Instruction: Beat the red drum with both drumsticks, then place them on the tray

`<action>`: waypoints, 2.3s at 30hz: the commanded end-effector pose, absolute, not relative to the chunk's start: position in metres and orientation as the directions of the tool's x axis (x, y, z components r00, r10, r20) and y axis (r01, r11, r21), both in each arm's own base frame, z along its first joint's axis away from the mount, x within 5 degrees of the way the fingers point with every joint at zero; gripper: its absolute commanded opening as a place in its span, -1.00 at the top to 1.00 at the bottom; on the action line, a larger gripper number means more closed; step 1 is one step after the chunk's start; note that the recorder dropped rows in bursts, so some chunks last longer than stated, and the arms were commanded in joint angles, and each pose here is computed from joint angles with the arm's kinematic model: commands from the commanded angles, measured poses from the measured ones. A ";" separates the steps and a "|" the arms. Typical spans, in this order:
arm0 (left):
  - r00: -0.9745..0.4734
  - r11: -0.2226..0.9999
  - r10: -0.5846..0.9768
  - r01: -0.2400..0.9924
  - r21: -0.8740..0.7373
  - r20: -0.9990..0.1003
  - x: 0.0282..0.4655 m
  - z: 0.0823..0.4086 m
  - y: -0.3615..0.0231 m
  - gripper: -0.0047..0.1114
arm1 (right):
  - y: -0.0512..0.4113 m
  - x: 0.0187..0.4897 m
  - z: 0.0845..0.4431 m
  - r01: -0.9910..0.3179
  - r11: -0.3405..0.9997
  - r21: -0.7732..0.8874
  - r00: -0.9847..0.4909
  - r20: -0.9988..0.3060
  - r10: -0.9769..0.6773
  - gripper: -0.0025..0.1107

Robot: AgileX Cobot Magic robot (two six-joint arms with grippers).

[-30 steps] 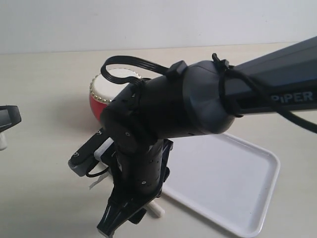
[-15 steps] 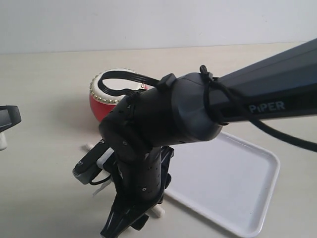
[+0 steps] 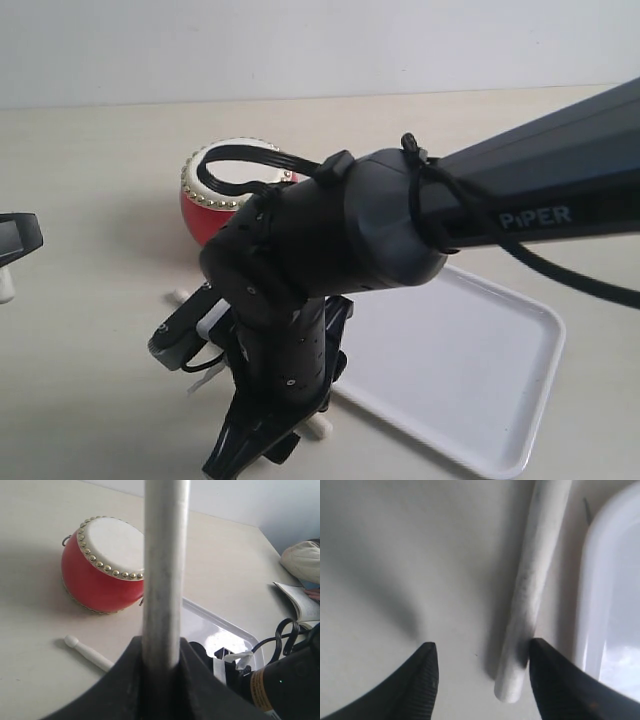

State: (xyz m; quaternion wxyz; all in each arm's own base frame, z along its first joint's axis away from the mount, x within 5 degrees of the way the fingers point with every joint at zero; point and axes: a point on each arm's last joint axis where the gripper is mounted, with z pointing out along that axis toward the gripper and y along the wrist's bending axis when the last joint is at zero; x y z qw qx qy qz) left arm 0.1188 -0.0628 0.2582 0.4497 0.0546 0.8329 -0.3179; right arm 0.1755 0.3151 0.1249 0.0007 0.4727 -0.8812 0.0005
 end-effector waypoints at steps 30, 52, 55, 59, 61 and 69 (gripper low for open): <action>-0.583 0.795 -0.195 0.377 -0.476 -0.789 0.118 0.259 -0.062 0.92 | 0.315 0.179 0.111 -0.799 0.601 -0.012 -0.601 0.035 -0.799 0.17; -0.589 0.789 -0.161 0.405 -0.462 -0.792 0.119 0.264 -0.064 0.92 | 0.304 0.175 0.178 -0.797 0.604 -0.007 -0.602 -0.075 -0.795 0.96; -0.578 0.808 -0.089 0.434 -0.398 -0.811 0.121 0.295 -0.064 0.92 | 0.271 0.187 0.246 -0.758 0.652 0.000 -0.634 -0.233 -0.737 0.96; -0.669 0.864 0.099 0.425 -0.271 -0.736 0.137 0.309 -0.060 0.92 | 0.202 0.218 0.285 -0.677 0.734 -0.052 -0.709 -0.222 -0.669 0.96; -0.764 0.866 0.161 0.413 -0.281 -0.625 0.161 0.296 -0.064 0.92 | 0.179 0.229 0.285 -0.650 0.759 -0.041 -0.746 -0.153 -0.648 0.96; -0.914 0.900 0.369 0.396 -0.179 -0.168 0.239 0.262 -0.073 0.92 | 0.185 0.250 0.254 -0.618 0.784 0.054 -0.786 -0.039 -0.617 0.96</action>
